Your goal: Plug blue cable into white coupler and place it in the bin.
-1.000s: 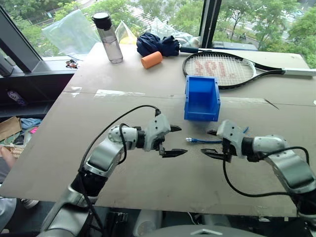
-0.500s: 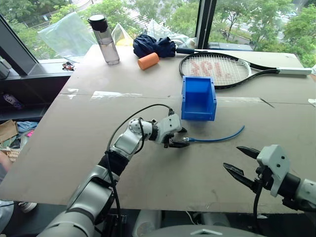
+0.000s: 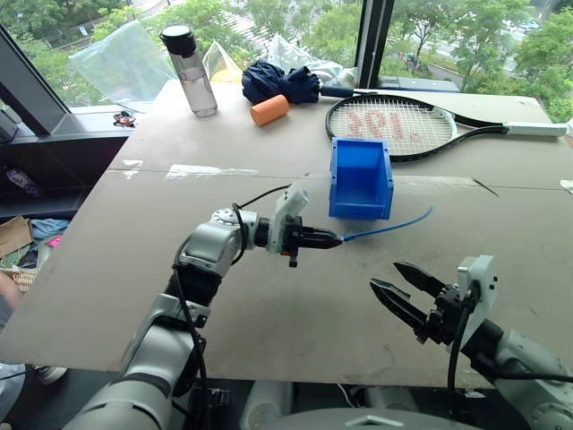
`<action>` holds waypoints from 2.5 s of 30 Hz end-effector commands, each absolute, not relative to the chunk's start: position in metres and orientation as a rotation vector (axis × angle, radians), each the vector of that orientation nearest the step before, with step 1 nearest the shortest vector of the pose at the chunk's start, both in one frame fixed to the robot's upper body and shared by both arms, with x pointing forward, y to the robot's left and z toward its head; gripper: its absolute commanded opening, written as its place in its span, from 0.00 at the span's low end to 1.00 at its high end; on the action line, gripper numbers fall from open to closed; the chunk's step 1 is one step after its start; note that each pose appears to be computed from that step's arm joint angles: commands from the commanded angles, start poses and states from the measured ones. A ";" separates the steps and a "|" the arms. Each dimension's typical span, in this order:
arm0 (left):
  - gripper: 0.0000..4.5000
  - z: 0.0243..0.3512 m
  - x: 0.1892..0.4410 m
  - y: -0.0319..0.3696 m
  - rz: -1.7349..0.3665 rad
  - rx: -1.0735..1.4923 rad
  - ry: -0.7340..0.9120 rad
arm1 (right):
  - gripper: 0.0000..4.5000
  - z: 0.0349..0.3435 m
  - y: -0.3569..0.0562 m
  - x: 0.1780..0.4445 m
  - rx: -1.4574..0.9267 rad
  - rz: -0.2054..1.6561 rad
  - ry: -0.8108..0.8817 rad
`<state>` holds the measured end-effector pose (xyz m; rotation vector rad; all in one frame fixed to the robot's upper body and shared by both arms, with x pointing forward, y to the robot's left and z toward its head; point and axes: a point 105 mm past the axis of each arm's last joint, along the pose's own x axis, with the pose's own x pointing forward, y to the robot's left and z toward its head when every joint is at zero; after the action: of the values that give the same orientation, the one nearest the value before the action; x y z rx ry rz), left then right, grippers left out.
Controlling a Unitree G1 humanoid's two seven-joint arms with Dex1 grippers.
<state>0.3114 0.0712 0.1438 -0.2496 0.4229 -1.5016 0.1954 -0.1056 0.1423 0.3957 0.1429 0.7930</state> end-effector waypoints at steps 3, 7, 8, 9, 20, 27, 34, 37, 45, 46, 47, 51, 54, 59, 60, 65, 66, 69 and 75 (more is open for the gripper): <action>0.00 0.182 0.296 0.070 -1.543 -0.381 0.361 | 0.77 0.172 -0.088 0.209 0.597 0.864 0.050; 0.00 0.198 0.285 0.071 -1.557 -0.466 0.348 | 0.47 0.184 -0.078 0.221 0.648 0.906 0.039; 0.00 0.201 0.282 0.070 -1.563 -0.478 0.346 | 0.40 0.187 -0.077 0.224 0.647 0.913 0.035; 0.00 0.204 0.279 0.070 -1.571 -0.485 0.342 | 0.40 0.192 -0.077 0.227 0.656 0.922 0.026; 0.00 0.214 0.266 0.064 -1.590 -0.512 0.338 | 0.40 0.213 -0.074 0.235 0.717 1.018 -0.001; 0.00 0.214 0.260 0.059 -1.618 -0.510 0.337 | 0.40 0.221 -0.068 0.230 0.741 1.077 -0.001; 0.00 0.220 0.260 0.057 -1.625 -0.524 0.316 | 0.01 0.219 -0.065 0.229 0.748 1.093 0.030; 0.00 0.220 0.259 0.057 -1.630 -0.521 0.316 | 0.01 0.221 -0.064 0.227 0.758 1.104 0.028; 0.47 0.221 0.281 0.079 -1.408 -0.420 0.165 | 0.00 0.225 -0.071 0.226 0.776 1.083 0.008; 0.58 0.213 0.295 0.095 -1.271 -0.343 0.139 | 0.00 0.226 -0.075 0.227 0.777 1.065 -0.003; 0.69 0.202 0.305 0.112 -1.149 -0.246 0.121 | 0.00 0.226 -0.078 0.228 0.777 1.049 -0.012; 0.97 0.168 0.327 0.164 -0.867 0.071 0.114 | 0.00 0.223 -0.085 0.229 0.783 1.013 -0.025; 0.97 0.148 0.333 0.173 -0.802 0.177 0.129 | 0.00 0.220 -0.085 0.229 0.784 1.005 -0.022; 0.97 0.131 0.335 0.165 -0.787 0.182 0.129 | 0.00 0.218 -0.084 0.231 0.774 1.005 -0.021; 0.97 0.126 0.336 0.163 -0.786 0.189 0.134 | 0.00 0.219 -0.084 0.231 0.770 1.005 -0.021; 0.97 0.107 0.343 0.156 -0.783 0.225 0.149 | 0.00 0.219 -0.084 0.231 0.744 0.999 -0.020; 0.97 0.104 0.344 0.153 -0.789 0.224 0.148 | 0.00 0.219 -0.085 0.230 0.741 0.997 -0.020; 0.78 0.096 0.346 0.144 -0.816 0.233 0.147 | 0.00 0.218 -0.084 0.230 0.729 0.989 -0.019; 0.14 0.093 0.346 0.138 -0.883 0.245 0.141 | 0.00 0.217 -0.082 0.229 0.674 0.971 -0.024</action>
<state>0.3443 0.1412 0.0805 0.2188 0.1923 -0.8486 0.2337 -0.0834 0.2082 0.7077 0.0190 0.9560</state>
